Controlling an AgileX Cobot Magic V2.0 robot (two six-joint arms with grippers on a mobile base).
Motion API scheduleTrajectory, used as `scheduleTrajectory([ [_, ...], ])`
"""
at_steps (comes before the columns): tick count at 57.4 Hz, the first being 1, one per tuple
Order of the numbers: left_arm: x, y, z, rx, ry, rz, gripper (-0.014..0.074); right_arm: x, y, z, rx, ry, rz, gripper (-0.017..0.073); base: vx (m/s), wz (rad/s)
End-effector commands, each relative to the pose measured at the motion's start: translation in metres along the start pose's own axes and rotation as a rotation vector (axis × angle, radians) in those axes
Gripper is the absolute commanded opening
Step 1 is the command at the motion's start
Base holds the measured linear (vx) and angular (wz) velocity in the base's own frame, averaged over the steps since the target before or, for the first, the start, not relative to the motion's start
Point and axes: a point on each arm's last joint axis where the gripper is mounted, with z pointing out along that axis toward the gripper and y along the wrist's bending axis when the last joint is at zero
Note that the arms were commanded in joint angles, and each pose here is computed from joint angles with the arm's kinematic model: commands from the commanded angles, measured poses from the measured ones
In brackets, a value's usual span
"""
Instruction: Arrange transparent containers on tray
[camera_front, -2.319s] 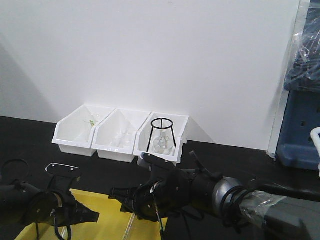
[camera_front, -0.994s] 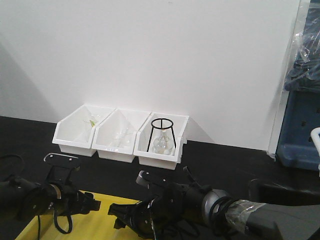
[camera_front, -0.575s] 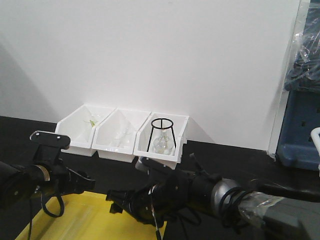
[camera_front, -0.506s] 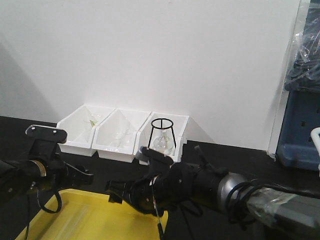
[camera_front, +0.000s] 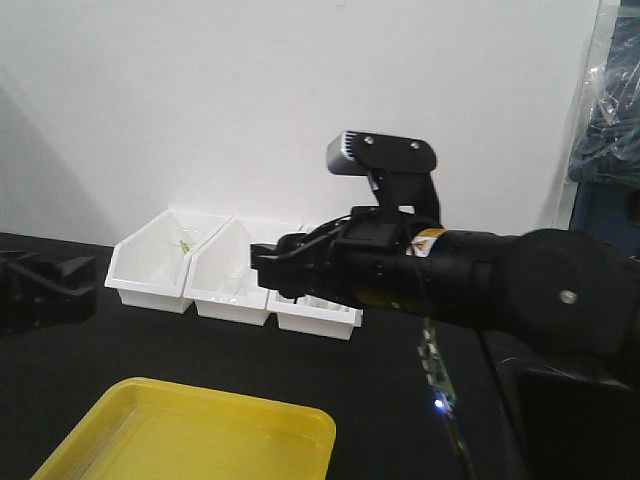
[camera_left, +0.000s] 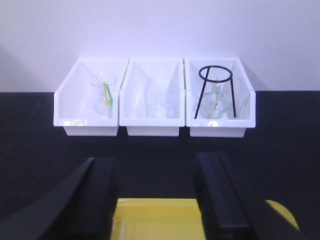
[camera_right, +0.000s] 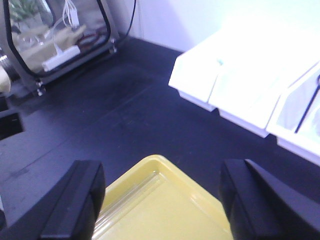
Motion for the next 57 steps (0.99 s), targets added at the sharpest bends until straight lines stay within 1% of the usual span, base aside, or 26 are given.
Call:
scheduleTrajectory([
  [1,-0.016,-0.002,-0.036,0.038,-0.190,-0.011,0.0449,-0.022,0.004,-0.035,0.014,-0.167,-0.049,0.0536,0.00,0.00],
  [11,-0.009,0.001,-0.070,0.037,-0.234,-0.014,0.0449,-0.015,0.004,-0.044,0.010,-0.144,-0.045,0.0536,0.00,0.00],
  [24,-0.009,0.003,-0.094,0.031,-0.259,-0.020,0.0449,-0.013,0.003,-0.042,0.011,-0.138,-0.042,0.0536,0.00,0.00],
  [57,-0.006,0.003,-0.096,0.030,-0.252,-0.024,0.0448,-0.012,0.003,-0.042,0.011,-0.133,-0.042,0.0536,0.00,0.00],
])
